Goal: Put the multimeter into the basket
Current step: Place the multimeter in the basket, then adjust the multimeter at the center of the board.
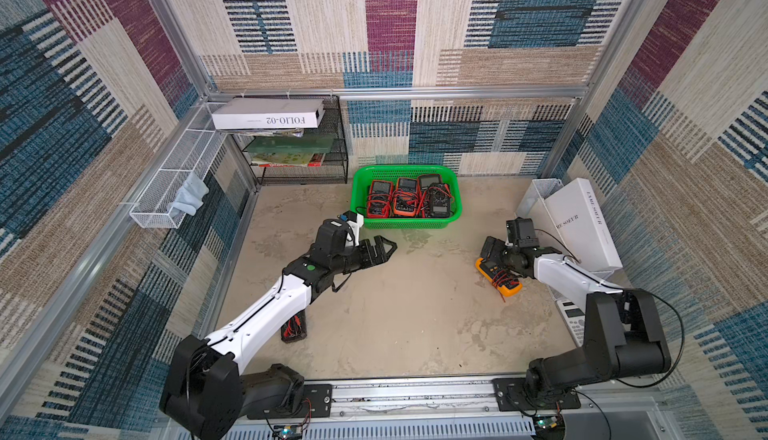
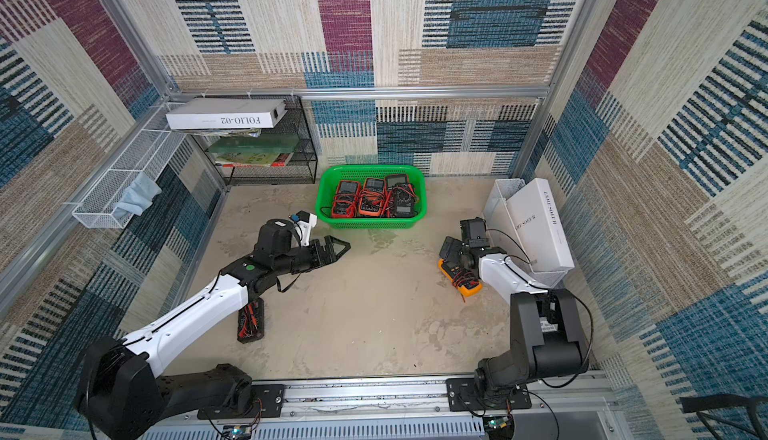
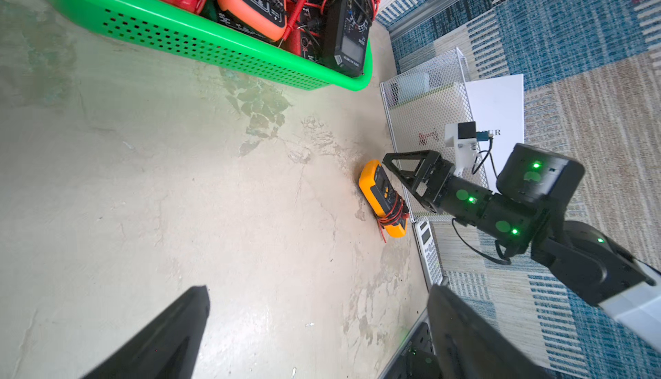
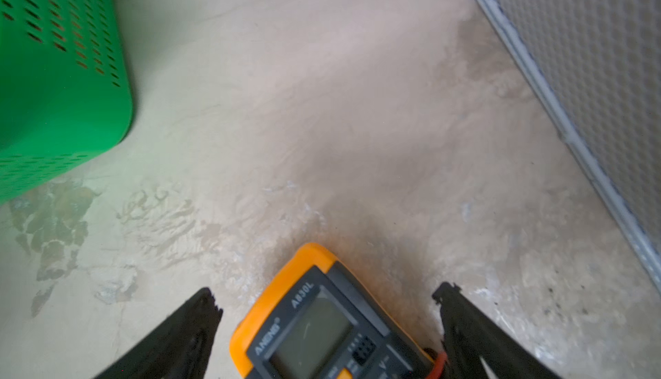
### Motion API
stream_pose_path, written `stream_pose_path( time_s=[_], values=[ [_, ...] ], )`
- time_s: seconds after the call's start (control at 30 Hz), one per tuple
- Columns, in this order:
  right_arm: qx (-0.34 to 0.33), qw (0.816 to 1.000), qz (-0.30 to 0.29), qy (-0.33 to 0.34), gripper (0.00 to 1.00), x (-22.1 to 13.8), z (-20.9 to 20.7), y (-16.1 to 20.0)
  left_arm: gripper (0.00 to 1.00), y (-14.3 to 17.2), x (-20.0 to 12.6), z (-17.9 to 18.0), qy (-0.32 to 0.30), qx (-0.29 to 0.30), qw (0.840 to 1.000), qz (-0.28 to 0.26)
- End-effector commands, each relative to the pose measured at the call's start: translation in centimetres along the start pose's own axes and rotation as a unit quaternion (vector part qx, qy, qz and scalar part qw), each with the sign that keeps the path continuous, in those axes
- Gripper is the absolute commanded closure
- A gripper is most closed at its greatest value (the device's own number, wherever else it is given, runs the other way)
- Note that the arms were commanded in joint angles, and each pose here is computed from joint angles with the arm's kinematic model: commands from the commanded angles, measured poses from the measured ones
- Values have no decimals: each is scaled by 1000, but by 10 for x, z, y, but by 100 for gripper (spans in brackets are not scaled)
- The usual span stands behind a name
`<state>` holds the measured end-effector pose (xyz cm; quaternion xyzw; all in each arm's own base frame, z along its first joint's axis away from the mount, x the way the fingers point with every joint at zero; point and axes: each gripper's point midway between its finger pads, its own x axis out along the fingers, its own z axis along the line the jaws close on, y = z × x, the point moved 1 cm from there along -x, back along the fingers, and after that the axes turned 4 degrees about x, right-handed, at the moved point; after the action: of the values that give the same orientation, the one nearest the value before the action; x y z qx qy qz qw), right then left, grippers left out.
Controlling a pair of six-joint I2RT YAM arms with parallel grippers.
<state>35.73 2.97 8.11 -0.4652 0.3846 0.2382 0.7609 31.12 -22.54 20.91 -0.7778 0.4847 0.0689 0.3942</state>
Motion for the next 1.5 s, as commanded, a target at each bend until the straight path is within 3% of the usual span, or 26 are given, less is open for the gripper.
stream_pose_path(
  time_s=[0.0,0.6,1.0,1.47],
  values=[
    [21,1000,-4,-16,1,-1,1,4,0,-5,3,-11,20,8,1000,-8],
    [9,997,24,-71,1,-23,33,58,0,-2,15,-16,28,11,1000,2],
    [-25,999,17,-17,0,-14,26,55,0,-1,17,-17,28,16,999,8],
    [-58,998,38,1,2,8,29,59,0,0,18,-16,24,20,999,12]
  ],
)
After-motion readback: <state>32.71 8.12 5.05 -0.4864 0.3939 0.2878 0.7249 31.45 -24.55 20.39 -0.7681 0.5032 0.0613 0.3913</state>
